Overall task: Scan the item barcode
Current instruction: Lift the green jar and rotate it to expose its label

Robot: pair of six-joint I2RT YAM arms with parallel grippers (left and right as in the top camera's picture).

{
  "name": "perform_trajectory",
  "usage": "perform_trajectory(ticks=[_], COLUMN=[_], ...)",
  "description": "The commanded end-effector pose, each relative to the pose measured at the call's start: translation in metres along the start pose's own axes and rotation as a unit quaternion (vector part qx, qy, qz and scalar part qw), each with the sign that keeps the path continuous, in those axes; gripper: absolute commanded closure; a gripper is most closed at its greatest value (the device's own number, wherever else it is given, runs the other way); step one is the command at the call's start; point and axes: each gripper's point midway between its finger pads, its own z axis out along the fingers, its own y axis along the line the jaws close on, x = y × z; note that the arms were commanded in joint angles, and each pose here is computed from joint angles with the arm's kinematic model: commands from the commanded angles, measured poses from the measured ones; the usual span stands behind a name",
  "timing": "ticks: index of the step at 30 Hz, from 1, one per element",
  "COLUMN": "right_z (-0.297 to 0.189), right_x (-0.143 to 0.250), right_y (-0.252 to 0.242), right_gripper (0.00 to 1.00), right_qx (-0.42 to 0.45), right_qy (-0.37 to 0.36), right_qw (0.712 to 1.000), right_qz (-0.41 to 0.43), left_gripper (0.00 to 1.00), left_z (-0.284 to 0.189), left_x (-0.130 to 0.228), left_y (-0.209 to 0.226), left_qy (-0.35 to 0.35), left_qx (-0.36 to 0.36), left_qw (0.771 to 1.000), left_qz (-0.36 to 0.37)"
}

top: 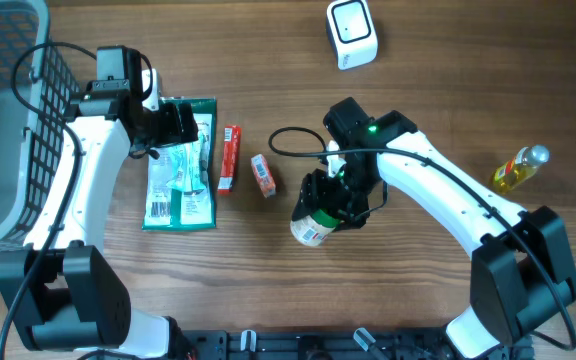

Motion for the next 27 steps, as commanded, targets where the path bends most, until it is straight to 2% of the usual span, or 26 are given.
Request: perform_trajectory(ticks=[1, 9, 16, 27], right_z=[-0.011, -0.019, -0.026, -0.028], right_x=[0.018, 0.052, 0.064, 0.066], right_y=[0.023, 0.042, 0.053, 0.055], right_gripper=[0.43, 0.44, 0.44, 0.45], right_qx=[-0.055, -0.115, -0.149, -0.154], right_qy=[0.037, 0.127, 0.163, 0.17], right_qw=[0.997, 0.983, 0.972, 0.97], right_qz=[0.034, 0.067, 0.079, 0.082], left_gripper=[0.0, 0.0, 0.0, 0.0], left_z=[-0.007, -0.007, -0.007, -0.007], left_x=[-0.005, -0.005, -0.005, -0.005], left_y=[0.002, 0.002, 0.002, 0.002], left_qy=[-0.012, -0.012, -0.012, -0.012], left_qx=[-0.002, -0.002, -0.002, -0.002], left_qw=[1.0, 1.0, 1.0, 1.0], left_qz=[-0.001, -0.001, -0.001, -0.001])
